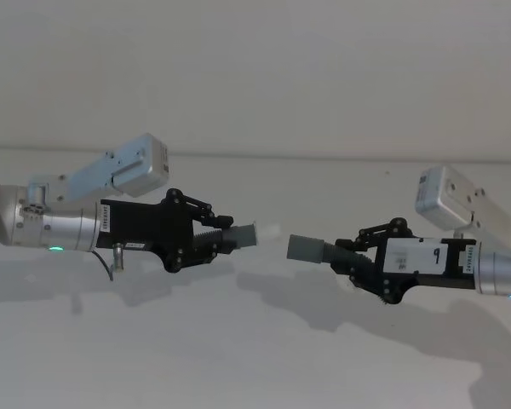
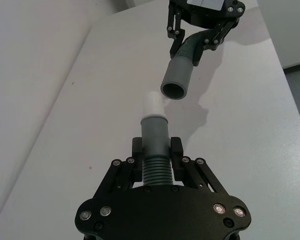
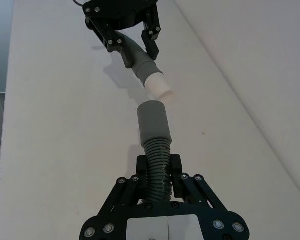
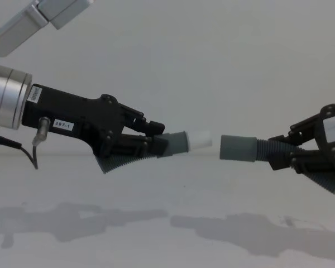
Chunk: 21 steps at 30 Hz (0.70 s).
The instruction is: Use both hands to pick up one end of the pipe from the table, align the ends, and insert them.
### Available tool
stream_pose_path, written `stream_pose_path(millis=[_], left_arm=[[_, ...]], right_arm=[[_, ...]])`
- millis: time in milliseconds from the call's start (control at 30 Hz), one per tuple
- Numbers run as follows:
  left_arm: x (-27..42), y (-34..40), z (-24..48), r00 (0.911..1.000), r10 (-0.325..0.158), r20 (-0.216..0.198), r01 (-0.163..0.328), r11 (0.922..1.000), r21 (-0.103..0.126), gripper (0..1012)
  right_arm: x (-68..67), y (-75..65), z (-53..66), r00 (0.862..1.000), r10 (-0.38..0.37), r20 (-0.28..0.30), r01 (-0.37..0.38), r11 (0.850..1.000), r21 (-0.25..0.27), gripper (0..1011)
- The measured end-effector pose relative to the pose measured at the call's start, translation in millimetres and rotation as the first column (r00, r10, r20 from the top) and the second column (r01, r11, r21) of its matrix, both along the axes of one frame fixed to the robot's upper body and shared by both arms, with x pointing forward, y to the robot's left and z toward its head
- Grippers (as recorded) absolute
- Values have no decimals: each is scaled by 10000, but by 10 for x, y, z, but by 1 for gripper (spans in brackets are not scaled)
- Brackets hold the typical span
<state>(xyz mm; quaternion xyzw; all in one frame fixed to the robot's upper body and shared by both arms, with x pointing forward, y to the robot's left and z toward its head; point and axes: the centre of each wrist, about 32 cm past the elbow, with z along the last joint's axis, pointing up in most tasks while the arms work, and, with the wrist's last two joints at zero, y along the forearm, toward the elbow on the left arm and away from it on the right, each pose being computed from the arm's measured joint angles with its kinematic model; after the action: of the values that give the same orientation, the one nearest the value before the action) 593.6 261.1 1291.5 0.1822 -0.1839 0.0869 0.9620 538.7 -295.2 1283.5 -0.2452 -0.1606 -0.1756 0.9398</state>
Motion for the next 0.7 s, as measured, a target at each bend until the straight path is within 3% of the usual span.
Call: stream_pose_path(millis=[700], left_arm=[[2, -22, 10, 9996, -246, -135, 245, 9997, -17, 320]], right_arm=[[28, 37, -7, 9997, -156, -213, 164, 9991, 395, 275]])
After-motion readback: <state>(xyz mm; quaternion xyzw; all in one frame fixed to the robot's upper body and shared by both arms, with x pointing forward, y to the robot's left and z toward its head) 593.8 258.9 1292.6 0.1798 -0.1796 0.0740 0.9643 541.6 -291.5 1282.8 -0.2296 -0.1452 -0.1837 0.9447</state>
